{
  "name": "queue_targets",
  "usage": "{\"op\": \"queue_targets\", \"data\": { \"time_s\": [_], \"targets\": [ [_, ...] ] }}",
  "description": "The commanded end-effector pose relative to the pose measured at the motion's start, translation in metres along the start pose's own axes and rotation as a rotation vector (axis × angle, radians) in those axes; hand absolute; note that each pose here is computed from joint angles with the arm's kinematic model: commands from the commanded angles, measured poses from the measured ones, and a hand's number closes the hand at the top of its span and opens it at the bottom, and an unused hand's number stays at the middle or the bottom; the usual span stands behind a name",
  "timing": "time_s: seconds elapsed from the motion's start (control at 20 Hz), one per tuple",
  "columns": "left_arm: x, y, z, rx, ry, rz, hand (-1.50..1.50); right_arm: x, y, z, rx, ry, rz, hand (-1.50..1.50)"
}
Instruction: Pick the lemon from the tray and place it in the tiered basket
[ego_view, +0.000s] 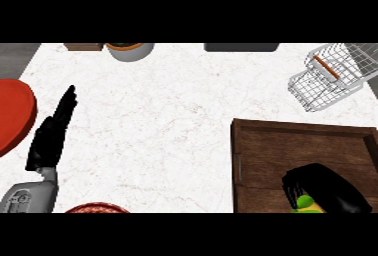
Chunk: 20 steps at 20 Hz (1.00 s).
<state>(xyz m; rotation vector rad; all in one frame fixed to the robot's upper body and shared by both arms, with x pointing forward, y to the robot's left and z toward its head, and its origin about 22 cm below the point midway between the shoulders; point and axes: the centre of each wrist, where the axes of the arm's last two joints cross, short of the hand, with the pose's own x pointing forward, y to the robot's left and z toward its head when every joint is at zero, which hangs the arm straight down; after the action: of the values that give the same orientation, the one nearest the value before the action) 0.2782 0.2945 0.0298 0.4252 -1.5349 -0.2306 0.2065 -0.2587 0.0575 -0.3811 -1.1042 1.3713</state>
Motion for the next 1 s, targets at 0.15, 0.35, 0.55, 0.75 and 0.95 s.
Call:
{"op": "queue_targets", "data": {
  "time_s": [0.15,0.35,0.55,0.75,0.95],
  "targets": [
    [-0.002,-0.011,0.004,0.008,0.016,0.0,0.0,0.036,-0.004,0.017,-0.267,-0.234,-0.149,1.5],
    [0.01,0.009,0.002,0.006,-0.007,-0.003,0.0,0.048,-0.039,0.036,-0.534,-0.292,-0.209,1.5],
    [0.011,-0.002,-0.005,0.003,0.008,-0.003,0.0,0.051,-0.069,0.068,-0.678,-0.336,-0.222,1.5],
    [0.02,0.001,-0.004,0.001,-0.001,-0.002,0.0,0.055,-0.115,0.091,-0.805,-0.319,-0.187,1.5],
    [0.002,0.019,-0.003,0.014,0.006,-0.014,0.0,0.044,-0.154,0.108,-0.861,-0.247,-0.065,1.5]
  ]
}}
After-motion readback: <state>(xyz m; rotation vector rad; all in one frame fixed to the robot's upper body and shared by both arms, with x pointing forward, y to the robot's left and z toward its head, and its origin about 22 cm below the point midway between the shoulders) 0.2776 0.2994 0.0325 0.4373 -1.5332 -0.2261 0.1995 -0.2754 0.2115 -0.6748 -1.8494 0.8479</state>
